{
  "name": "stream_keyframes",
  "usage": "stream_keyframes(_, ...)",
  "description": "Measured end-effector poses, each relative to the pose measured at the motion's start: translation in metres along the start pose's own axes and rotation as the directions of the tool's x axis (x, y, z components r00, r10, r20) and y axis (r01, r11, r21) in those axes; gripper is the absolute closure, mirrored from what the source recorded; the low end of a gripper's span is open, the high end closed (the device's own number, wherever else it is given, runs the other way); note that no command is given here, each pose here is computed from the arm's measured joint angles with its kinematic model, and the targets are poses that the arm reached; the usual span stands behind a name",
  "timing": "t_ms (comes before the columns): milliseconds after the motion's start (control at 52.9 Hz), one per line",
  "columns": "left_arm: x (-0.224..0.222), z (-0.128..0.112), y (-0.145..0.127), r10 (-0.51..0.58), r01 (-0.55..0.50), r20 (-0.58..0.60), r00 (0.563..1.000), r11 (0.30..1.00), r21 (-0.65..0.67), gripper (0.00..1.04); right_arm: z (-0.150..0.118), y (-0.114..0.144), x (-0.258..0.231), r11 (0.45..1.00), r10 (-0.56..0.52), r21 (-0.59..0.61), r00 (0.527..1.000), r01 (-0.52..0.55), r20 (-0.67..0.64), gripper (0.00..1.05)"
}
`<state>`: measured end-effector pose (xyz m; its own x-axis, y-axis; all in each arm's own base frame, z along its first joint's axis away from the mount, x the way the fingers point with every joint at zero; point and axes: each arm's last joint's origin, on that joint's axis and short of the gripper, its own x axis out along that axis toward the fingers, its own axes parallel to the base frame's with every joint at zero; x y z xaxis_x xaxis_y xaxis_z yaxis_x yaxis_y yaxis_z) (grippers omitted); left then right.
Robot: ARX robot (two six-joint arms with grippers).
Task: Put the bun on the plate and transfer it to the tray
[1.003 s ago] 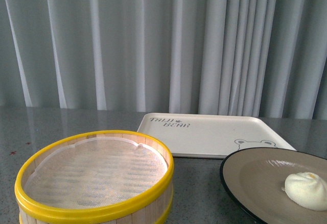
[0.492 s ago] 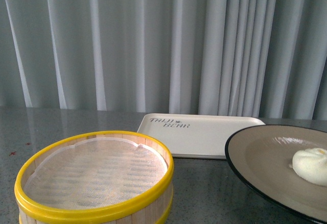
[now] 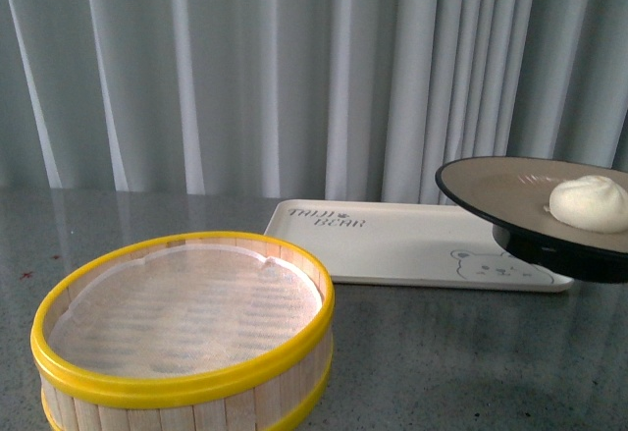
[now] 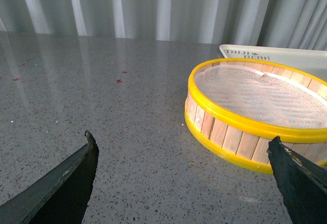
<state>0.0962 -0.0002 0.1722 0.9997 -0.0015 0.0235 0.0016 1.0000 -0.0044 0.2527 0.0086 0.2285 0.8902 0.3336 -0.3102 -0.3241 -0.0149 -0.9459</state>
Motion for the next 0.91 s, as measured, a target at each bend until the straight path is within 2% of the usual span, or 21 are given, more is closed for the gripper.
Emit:
stream_keyframes(151,0.000,0.000,0.000,0.000,0.000,0.000,1.000,1.000,0.000,0.07,-0.023,-0.014,0.027,0.998,0.028,-0.053,0.999,-0.026,0.027,1.02)
stream_keyframes(511,0.000,0.000,0.000,0.000,0.000,0.000,1.000,1.000,0.000,0.07,-0.053,-0.021,0.080,0.994,0.077,-0.078,0.997,-0.076,0.016,1.02)
stream_keyframes(908,0.000,0.000,0.000,0.000,0.000,0.000,1.000,1.000,0.000,0.07,-0.064,-0.038,0.135,0.996,0.069,-0.052,0.996,-0.066,0.050,1.02)
